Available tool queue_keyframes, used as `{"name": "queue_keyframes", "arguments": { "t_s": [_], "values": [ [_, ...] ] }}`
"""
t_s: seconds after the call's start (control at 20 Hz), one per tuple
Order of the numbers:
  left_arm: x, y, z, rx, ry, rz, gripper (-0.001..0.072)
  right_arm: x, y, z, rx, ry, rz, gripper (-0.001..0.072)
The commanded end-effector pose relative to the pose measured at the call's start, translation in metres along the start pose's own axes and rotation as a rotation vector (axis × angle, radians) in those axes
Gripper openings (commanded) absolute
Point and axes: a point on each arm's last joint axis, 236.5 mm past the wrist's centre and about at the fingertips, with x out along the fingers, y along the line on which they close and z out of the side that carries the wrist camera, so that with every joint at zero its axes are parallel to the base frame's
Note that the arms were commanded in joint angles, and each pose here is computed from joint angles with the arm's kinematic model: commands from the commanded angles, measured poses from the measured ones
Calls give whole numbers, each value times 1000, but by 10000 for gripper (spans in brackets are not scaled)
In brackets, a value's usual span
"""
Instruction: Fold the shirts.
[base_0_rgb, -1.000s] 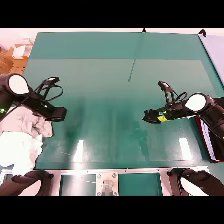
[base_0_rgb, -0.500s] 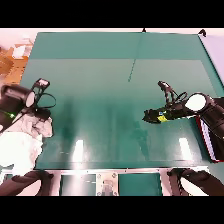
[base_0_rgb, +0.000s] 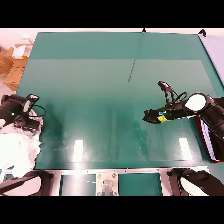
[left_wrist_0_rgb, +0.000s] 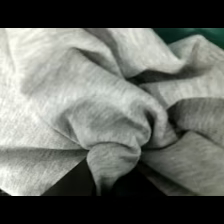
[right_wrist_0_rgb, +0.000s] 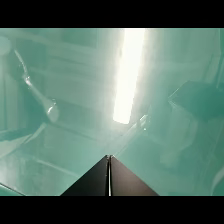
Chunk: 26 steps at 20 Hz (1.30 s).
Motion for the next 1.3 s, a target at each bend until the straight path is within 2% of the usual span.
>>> {"name": "queue_keyframes", "arguments": {
  "t_s": [0.0, 0.2, 0.45, 0.7, 0.75, 0.8, 0.85, 0.9, 0.95, 1.05, 1.1, 1.15, 1.2, 1.25],
  "values": [
    [-28, -4, 14, -28, -2, -76, 22, 0, 0, 0, -1, 0, 1, 14],
    [-148, -47, 88, 14, -299, -237, 22, 0, 0, 0, -1, 0, 1, 13],
    [-311, -178, 117, 226, -668, -556, 22, 0, 0, 3, -1, -14, 0, 14],
    [-365, -319, 112, 389, -796, -799, 25, 0, 0, 3, 0, -14, 1, 14],
    [-369, -348, 110, 385, -776, -883, 224, 0, 0, 3, 0, -14, 1, 15],
    [-370, -371, 107, 369, -744, -959, 649, 0, 1, 3, 1, -14, 2, 18],
    [-368, -384, 105, 349, -699, -1018, 705, 0, 2, 2, 3, -9, 7, 86],
    [-364, -383, 108, 335, -678, -1025, 719, -1, 2, -1, 3, 3, 7, 226],
    [-358, -371, 114, 325, -673, -1005, 719, -1, 2, -1, 1, 5, 6, 299],
    [-345, -326, 129, 299, -636, -935, 719, -1, 1, -1, -2, 4, 1, 299],
    [-337, -299, 135, 282, -604, -897, 719, -1, 1, -1, -1, 6, 2, 332],
    [-326, -269, 138, 253, -562, -865, 719, 0, 6, -5, 11, 18, 23, 430],
    [-316, -243, 140, 219, -521, -847, 718, 5, 15, -11, 37, 36, 67, 491],
    [-300, -217, 141, 176, -473, -831, 719, 13, 24, -19, 61, 49, 107, 495]
  ]
}}
